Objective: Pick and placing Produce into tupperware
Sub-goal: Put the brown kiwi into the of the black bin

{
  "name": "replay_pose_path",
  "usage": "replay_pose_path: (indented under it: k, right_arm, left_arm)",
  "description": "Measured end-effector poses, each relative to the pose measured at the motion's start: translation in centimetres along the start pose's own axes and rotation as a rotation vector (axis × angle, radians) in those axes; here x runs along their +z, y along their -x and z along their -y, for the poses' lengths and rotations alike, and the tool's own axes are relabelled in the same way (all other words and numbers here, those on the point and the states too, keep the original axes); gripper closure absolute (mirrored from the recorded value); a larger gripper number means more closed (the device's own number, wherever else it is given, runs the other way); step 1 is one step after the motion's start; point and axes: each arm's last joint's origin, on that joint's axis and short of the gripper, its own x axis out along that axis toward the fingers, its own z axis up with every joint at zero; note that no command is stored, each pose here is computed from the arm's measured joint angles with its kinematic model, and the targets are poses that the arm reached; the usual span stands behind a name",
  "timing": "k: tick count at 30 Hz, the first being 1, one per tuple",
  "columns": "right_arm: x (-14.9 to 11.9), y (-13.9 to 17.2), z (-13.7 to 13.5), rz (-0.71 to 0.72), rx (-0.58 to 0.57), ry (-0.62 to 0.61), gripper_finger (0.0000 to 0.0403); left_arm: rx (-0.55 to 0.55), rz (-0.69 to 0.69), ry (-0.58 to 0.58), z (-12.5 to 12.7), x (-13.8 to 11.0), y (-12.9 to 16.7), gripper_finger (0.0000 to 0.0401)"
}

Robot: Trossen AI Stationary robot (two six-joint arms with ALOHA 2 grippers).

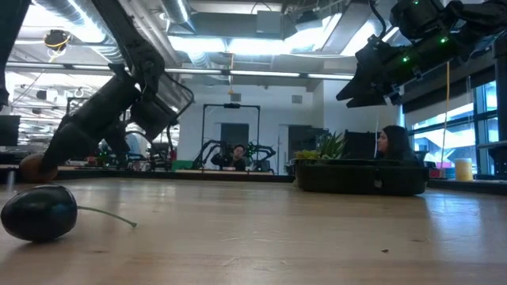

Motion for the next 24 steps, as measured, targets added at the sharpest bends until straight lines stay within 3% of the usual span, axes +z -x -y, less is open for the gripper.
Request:
replay_pose_path:
  k: [12, 24]
  right_arm:
    - [0.0, 0.0, 0.0, -0.001, -0.001, 0.001, 0.0135]
    - [0.0, 0.0, 0.0, -0.001, 0.0, 0.001, 0.0135]
  left_arm:
    - [0.013, -0.059, -0.078, 0.5, -0.3, -2.0, 0.0083]
    - [0.007, -0.025, -0.051, 0.7, -0.2, -2.9, 0.0083]
